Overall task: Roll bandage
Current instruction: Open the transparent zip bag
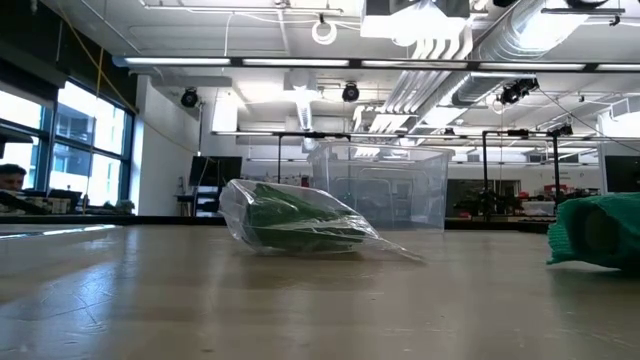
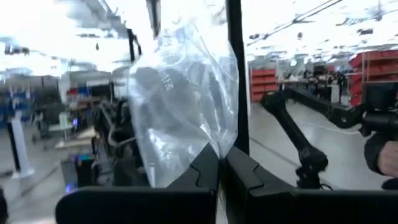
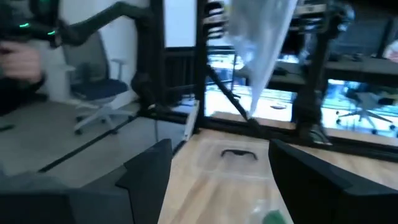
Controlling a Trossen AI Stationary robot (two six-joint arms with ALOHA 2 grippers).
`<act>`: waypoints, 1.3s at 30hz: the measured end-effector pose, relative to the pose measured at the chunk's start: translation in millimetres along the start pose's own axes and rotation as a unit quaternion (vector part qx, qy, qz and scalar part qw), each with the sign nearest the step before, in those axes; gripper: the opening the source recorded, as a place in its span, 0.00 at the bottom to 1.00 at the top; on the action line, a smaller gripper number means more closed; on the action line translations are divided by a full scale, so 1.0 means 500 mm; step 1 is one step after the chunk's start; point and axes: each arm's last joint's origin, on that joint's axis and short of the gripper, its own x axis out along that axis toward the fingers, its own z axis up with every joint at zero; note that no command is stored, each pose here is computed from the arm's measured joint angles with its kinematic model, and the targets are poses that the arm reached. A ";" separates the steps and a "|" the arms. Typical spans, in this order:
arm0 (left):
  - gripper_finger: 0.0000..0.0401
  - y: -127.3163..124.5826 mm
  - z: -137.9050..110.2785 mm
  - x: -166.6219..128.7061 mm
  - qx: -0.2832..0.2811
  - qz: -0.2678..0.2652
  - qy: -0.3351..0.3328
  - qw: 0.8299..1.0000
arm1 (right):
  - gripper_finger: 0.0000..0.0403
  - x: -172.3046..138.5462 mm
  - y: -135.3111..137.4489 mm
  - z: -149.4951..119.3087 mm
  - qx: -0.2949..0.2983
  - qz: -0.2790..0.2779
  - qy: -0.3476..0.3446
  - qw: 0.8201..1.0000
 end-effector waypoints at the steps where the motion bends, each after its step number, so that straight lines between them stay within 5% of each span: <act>1: 0.00 -0.001 -0.004 0.006 0.007 -0.006 -0.007 1.000 | 0.64 0.001 -0.005 0.003 0.004 -0.006 -0.002 1.000; 11: 0.00 0.001 -0.056 0.042 0.028 -0.041 -0.047 0.998 | 0.64 0.006 -0.047 0.075 -0.038 -0.037 -0.080 0.995; 17: 0.00 0.011 -0.069 0.052 0.028 -0.033 -0.061 0.997 | 0.60 0.008 -0.053 0.108 -0.032 0.034 -0.107 0.993; 28: 0.00 0.018 -0.077 0.054 0.014 -0.009 -0.038 0.999 | 0.11 0.054 -0.058 0.096 -0.037 0.021 -0.069 0.997; 32: 0.01 0.022 -0.110 0.051 0.004 0.074 0.059 0.995 | 0.02 0.054 -0.063 0.097 -0.023 -0.018 0.003 1.000; 35: 0.06 0.024 -0.146 0.039 -0.016 0.145 0.156 0.977 | 0.01 0.041 -0.067 0.100 -0.004 -0.054 0.108 0.993; 39: 0.18 0.031 -0.198 0.010 -0.049 0.211 0.279 0.936 | 0.00 0.023 -0.078 0.125 0.047 -0.133 0.269 0.953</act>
